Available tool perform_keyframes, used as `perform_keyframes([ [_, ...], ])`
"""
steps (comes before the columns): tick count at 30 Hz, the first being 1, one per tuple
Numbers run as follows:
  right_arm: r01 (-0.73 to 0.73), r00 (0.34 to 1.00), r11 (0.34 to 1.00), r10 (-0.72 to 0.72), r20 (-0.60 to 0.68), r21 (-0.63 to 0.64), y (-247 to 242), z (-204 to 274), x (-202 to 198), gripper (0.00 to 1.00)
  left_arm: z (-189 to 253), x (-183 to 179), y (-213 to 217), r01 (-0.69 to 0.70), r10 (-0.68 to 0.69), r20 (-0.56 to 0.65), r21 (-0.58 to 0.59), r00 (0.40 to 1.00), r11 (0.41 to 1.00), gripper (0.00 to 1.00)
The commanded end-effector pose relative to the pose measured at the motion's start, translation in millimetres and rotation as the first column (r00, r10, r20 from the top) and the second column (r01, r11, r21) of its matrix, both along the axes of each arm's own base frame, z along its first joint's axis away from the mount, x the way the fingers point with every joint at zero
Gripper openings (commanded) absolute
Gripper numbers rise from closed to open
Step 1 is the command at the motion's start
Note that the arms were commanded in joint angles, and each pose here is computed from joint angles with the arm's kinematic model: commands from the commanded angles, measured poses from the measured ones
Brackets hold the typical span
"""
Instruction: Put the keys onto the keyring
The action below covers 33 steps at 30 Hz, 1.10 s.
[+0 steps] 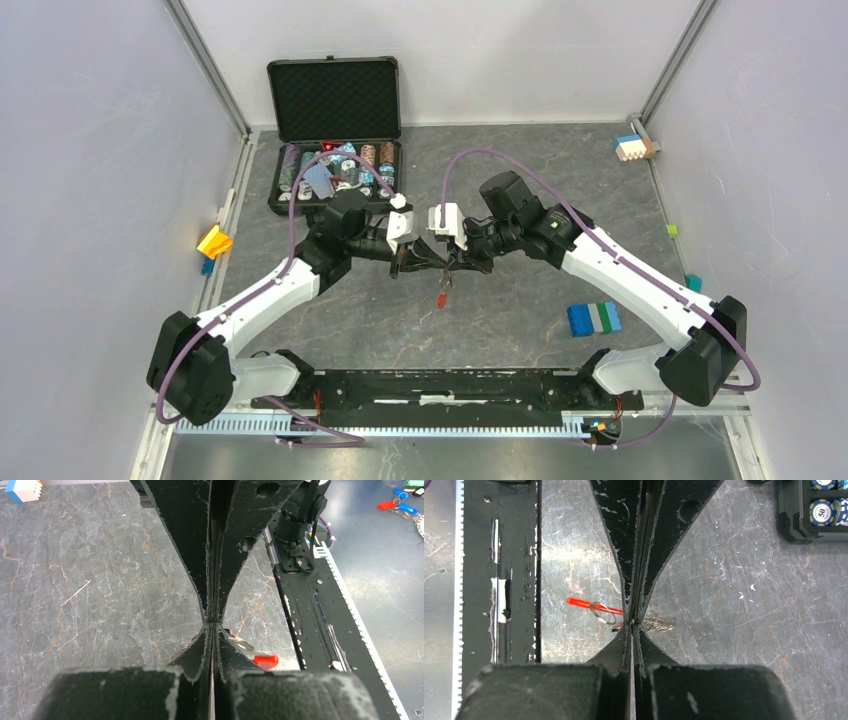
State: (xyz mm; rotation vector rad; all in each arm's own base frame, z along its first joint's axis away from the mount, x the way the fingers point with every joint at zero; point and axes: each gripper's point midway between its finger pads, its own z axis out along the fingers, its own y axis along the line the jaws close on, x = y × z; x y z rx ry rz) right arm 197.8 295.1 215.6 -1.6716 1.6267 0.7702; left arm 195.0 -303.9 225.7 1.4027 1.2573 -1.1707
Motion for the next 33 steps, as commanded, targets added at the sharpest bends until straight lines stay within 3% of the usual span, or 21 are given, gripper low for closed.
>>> perform_keyframes([
  [1,0.008,0.998,0.998,-0.012,0.059,0.067,10,27,7,0.00,6,-6,1,0.016,-0.015,0.042,-0.037,0.999,0.999,0.02],
  [3,0.015,0.998,0.997,-0.020,0.067,0.070,9,28,8,0.00,8,-8,1,0.017,-0.015,0.036,-0.054,0.999,0.998,0.02],
  [6,0.022,0.997,0.998,-0.027,0.069,0.065,7,27,8,0.08,11,-12,1,0.027,-0.025,0.026,-0.082,0.999,0.996,0.02],
  [15,0.008,0.996,0.996,-0.015,0.084,0.084,-1,30,3,0.50,19,-13,7,0.027,-0.026,0.010,-0.140,1.000,0.990,0.02],
  [23,-0.022,0.999,0.993,0.017,0.040,0.120,-14,19,-3,0.50,38,-25,12,0.061,-0.057,0.024,-0.240,0.998,0.969,0.02],
  [33,-0.142,0.988,0.965,0.153,-0.032,0.220,-6,18,-28,0.48,39,-27,12,0.076,-0.070,0.031,-0.265,0.997,0.961,0.02],
])
